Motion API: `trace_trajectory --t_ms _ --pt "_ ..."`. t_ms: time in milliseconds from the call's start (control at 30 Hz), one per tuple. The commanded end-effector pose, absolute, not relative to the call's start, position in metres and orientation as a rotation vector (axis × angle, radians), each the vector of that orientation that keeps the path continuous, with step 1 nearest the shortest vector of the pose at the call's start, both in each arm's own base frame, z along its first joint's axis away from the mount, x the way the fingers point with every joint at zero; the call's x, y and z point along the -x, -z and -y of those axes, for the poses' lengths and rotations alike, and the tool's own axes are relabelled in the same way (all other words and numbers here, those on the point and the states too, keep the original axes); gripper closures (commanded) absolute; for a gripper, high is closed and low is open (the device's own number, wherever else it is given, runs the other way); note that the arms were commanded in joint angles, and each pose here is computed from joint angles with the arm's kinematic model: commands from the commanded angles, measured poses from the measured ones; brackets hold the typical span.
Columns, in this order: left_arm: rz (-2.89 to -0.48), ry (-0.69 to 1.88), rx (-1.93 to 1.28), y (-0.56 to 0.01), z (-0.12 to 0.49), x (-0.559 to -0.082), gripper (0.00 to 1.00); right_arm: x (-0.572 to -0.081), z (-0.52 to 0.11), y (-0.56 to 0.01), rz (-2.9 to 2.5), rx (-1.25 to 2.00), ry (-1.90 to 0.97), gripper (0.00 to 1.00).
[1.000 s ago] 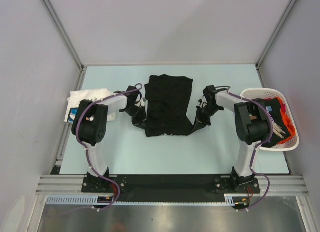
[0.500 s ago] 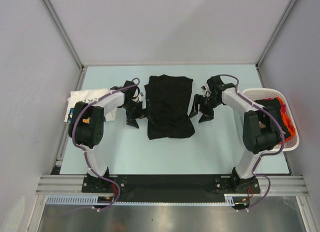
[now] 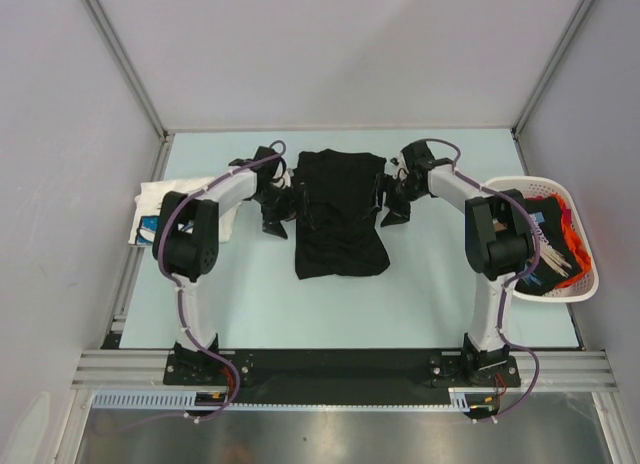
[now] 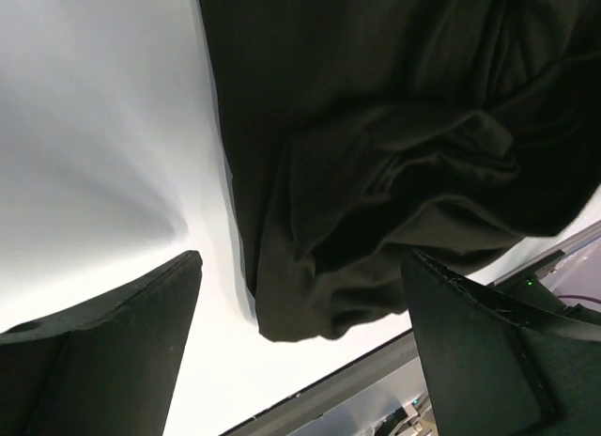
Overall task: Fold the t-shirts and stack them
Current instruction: Fold the tshirt
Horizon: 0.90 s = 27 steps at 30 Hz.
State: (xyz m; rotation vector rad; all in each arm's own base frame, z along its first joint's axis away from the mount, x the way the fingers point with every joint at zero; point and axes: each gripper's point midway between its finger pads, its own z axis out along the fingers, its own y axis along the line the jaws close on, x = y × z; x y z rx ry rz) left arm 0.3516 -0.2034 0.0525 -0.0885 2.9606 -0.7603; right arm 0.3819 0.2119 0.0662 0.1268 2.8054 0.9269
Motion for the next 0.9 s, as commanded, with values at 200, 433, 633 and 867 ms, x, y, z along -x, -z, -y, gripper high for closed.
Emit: trace_trajectory --t_ms 200,433,633,867 --pt "-2.902 0.901 0.097 -0.068 0.227 -0.378 0.53 -0.422 -0.25 -0.083 -2.731 -0.019 -1.08 0.37" --pt "-2.884 0.956 0.078 -0.073 0.241 -0.388 0.57 -0.42 -0.254 -0.083 -2.752 -0.028 -1.164 0.46" --pt "-2.899 0.942 0.062 -0.069 0.242 -0.385 0.48 -0.411 -0.244 -0.085 -2.796 -0.032 -1.15 0.48" --pt "-2.916 0.938 0.063 -0.061 0.242 -0.383 0.91 -0.402 -0.234 -0.083 -2.846 -0.034 -1.135 0.8"
